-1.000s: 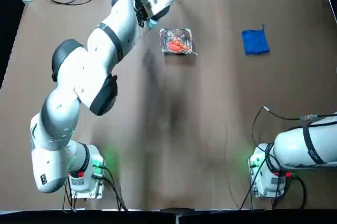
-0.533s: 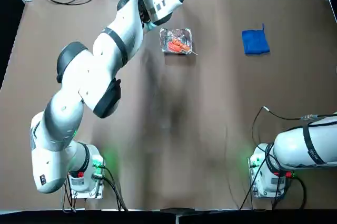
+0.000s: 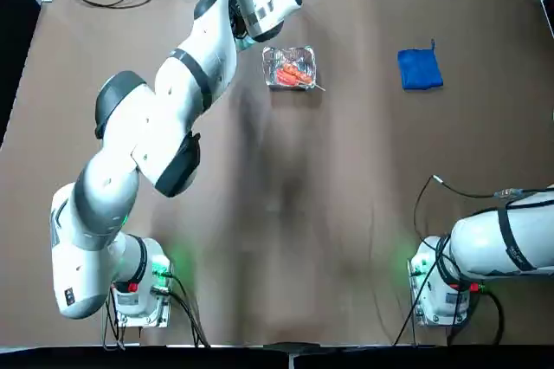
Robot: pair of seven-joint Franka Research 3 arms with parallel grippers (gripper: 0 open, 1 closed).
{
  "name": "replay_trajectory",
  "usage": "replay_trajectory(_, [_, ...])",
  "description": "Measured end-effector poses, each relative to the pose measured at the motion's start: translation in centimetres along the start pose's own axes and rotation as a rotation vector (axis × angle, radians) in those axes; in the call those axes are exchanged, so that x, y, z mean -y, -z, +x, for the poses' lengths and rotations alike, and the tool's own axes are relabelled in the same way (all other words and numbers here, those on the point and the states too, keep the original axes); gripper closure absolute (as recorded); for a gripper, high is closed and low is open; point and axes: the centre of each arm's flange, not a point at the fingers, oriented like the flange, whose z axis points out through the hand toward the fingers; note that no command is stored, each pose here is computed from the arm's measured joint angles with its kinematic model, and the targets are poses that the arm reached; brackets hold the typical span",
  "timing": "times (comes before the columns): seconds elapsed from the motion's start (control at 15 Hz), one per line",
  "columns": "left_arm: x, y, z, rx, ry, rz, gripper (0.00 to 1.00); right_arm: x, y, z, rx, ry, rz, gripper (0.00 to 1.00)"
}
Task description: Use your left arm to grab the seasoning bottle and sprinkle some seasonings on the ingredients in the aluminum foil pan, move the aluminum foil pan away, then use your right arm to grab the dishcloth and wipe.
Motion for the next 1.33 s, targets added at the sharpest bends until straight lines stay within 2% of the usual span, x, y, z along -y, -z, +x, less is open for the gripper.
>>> replay_trajectory(0.13, [0.0, 0.5, 0.3, 0.017, -0.01, 0.01, 0.77, 0.0, 0.0, 0.0, 0.0, 0.0, 0.0, 0.0])
replay_trajectory(0.33, [-0.5, 1.2, 2.2, 0.102, -0.052, 0.049, 0.77, 0.0, 0.0, 0.0, 0.0, 0.0, 0.0, 0.0])
replay_trajectory(0.4, [-1.5, 1.7, 5.2, 0.188, -0.075, 0.077, 0.77, 0.0, 0.0, 0.0, 0.0, -0.001, 0.0, 0.0])
replay_trajectory(0.6, [-3.2, 1.6, 11.2, 0.339, -0.085, 0.117, 0.77, -0.1, 0.0, 0.0, 0.0, -0.001, 0.0, 0.0])
replay_trajectory(0.87, [-5.3, -1.0, 20.5, 0.521, -0.069, 0.151, 0.77, -0.1, 0.0, 0.0, 0.0, -0.001, 0.0, 0.0])
replay_trajectory(1.2, [-6.8, -6.9, 28.3, 0.765, -0.135, 0.163, 0.77, -0.1, 0.0, 0.0, 0.0, -0.001, 0.0, 0.0])
replay_trajectory(1.33, [-7.2, -9.9, 30.4, 0.832, -0.148, 0.151, 0.77, -0.1, 0.0, 0.0, 0.0, -0.001, 0.0, 0.0])
